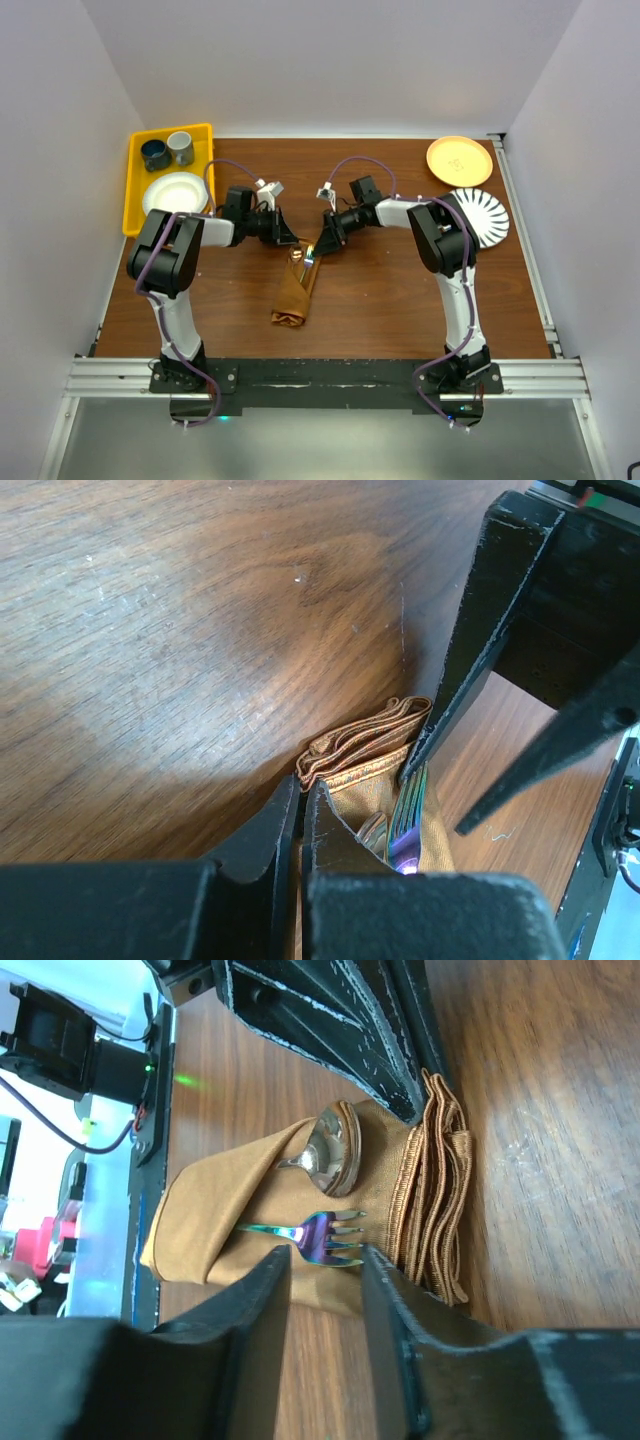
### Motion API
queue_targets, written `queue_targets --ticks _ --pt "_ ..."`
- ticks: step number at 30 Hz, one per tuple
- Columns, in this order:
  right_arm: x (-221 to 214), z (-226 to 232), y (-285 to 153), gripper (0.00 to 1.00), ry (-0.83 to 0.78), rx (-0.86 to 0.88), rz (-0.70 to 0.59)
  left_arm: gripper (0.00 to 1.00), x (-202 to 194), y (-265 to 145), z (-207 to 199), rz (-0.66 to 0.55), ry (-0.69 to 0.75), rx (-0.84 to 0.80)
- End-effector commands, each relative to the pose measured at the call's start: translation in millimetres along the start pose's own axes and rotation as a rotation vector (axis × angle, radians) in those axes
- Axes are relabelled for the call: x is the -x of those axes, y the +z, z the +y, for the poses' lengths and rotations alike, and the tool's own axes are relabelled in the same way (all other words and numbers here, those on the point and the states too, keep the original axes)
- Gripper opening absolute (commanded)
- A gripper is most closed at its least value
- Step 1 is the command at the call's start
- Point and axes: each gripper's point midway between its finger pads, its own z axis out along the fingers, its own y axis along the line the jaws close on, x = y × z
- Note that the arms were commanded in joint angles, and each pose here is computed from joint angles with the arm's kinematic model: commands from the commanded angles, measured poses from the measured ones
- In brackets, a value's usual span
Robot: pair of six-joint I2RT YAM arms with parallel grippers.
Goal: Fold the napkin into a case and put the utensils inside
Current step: Insert the fork into the folded napkin.
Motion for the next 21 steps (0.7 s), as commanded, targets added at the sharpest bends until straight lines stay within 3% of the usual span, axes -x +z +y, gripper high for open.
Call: queue_targets --ticks 1,7,11,21 --pt "12.6 -3.2 -1.1 0.45 -0.074 -0.056 0.007 0.00 2.1 -4.5 8.8 -0.023 0.009 0.061" --pt "33.4 -7.4 -10.3 0.51 -0.161 -0.160 0.004 0.00 5.8 -5.7 8.6 -0.035 0.007 0.067" --pt "47.3 -15.2 -18.3 0.68 -0.212 -0.248 -0.002 0.00 8.2 -6.7 10.0 -0.043 0.008 0.082" --pt "93.3 -4.6 -33.6 0.89 -0.296 -0.350 -0.055 0.00 16.3 -8.0 5.4 -0.057 0.026 0.071"
